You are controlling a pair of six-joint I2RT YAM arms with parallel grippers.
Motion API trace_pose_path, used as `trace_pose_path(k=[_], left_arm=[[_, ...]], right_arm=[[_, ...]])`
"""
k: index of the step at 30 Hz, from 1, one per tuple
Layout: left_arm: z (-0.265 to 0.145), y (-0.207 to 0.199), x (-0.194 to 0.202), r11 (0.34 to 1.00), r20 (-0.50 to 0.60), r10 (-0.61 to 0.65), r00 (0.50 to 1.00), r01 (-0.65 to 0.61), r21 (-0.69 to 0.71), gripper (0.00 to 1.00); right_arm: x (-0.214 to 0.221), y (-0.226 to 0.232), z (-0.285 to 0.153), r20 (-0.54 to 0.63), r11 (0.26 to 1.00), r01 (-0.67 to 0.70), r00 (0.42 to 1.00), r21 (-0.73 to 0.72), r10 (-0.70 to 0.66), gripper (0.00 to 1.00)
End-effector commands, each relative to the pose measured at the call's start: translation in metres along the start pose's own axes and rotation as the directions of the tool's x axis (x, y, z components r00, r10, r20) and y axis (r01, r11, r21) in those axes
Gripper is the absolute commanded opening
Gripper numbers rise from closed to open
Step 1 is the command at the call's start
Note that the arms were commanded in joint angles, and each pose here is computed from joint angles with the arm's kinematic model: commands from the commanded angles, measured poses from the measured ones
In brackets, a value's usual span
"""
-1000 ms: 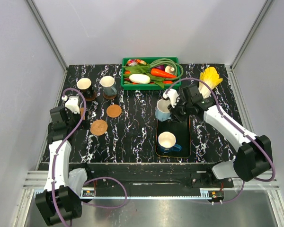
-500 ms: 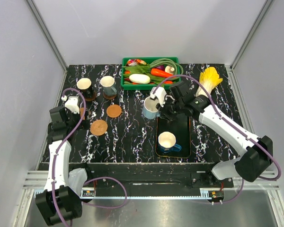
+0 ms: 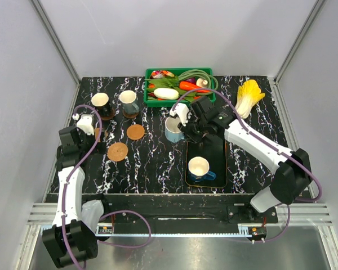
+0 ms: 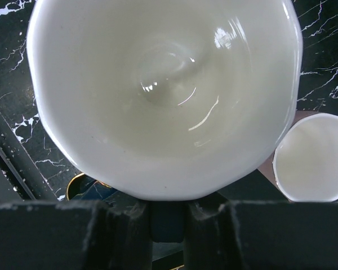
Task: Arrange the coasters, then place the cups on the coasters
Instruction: Place the cup on the coaster.
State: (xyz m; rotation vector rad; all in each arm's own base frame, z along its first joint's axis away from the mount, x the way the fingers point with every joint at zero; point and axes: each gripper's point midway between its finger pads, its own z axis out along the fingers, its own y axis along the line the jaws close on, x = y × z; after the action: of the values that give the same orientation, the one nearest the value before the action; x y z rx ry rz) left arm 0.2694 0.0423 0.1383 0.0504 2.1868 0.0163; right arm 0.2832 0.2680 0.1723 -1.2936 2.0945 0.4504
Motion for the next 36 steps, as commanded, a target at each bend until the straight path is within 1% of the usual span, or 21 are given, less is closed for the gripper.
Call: trace_pose_path(k=[1,8,14,20,27,31,36], left_arm=[[0.003,0.008,-0.010,0.999,0.041,-0.004,0.999,0.006,-0.037,0.99],[0.002,0.013,-0.013,0.998,0.056,-0.011,0.998,0.015,-0.064,0.99],[0.003,0.019,-0.013,0.996,0.046,-0.026,0.999,0.030,-0.088,0.99],[0.000,0.026,-0.015,0.992,0.061,-0.039,0.997,0.046,-0.119,0.99],[-0.002,0.033,-0.016,0.987,0.069,-0.054,0.996,0.064,-0.145,0.99],[-0.002,0.037,-0.016,0.985,0.071,-0.062,0.996,0.072,-0.154,0.99],[0.000,0.038,-0.014,0.985,0.064,-0.065,0.996,0.074,-0.153,0.99]], right_arm=[[-0.062,-0.008,-0.018,0.190,0.997,0.045,0.980,0.063,-0.057,0.00],[-0.072,-0.001,-0.011,0.216,0.995,0.087,0.972,0.053,-0.097,0.00],[-0.095,0.003,0.005,0.226,0.995,0.093,0.969,0.043,-0.100,0.00],[-0.117,0.005,0.035,0.215,0.996,0.075,0.973,0.053,-0.084,0.00],[-0.134,0.027,0.072,0.198,0.997,0.074,0.977,0.016,-0.075,0.00],[-0.135,0.037,0.092,0.178,0.998,0.066,0.982,0.006,-0.066,0.00],[-0.129,0.030,0.115,0.145,0.999,0.009,0.989,0.053,-0.017,0.00]])
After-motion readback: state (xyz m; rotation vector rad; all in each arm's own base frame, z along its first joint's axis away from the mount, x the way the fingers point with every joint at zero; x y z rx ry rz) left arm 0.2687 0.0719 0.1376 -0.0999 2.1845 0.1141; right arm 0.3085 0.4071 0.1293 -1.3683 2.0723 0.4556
